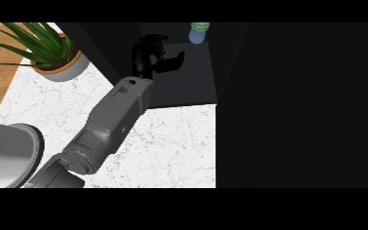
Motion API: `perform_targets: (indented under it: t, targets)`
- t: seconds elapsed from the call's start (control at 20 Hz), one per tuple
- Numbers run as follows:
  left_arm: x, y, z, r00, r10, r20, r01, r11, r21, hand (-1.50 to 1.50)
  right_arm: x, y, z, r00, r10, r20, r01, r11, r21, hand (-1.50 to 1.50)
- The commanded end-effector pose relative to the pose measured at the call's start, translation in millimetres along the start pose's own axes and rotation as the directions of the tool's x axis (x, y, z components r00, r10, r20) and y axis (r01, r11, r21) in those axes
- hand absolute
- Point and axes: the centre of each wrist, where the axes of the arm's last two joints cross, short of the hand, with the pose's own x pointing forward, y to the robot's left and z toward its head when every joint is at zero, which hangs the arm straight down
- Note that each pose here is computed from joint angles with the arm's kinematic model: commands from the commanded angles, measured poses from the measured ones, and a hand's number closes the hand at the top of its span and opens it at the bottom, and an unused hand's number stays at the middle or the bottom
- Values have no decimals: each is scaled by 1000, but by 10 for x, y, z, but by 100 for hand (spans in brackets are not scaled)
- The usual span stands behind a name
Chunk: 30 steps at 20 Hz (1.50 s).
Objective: Pick up the bottled water, place it into the cabinet and close the cabinet
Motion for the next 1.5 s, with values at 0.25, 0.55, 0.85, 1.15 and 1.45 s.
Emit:
perform_targets:
  t: [0.25,0.55,0.85,1.15,1.45]
  targets:
    - [153,-82,-70,984,-147,97,140,987,75,-150,93,-49,-18,998,-49,31,48,999,14,-150]
    - [164,51,-161,991,-91,101,86,995,54,-150,33,-3,8,997,-76,33,75,996,41,-150]
    - [462,-127,-180,968,131,214,-117,990,-77,-150,157,32,40,997,-77,26,76,996,38,-150]
    - [453,-163,-149,935,245,256,-200,961,-189,-150,189,59,26,996,-87,17,86,995,60,-150]
    - [301,-163,-59,930,284,234,-236,948,-214,-150,243,73,9,997,-73,14,73,997,19,-150]
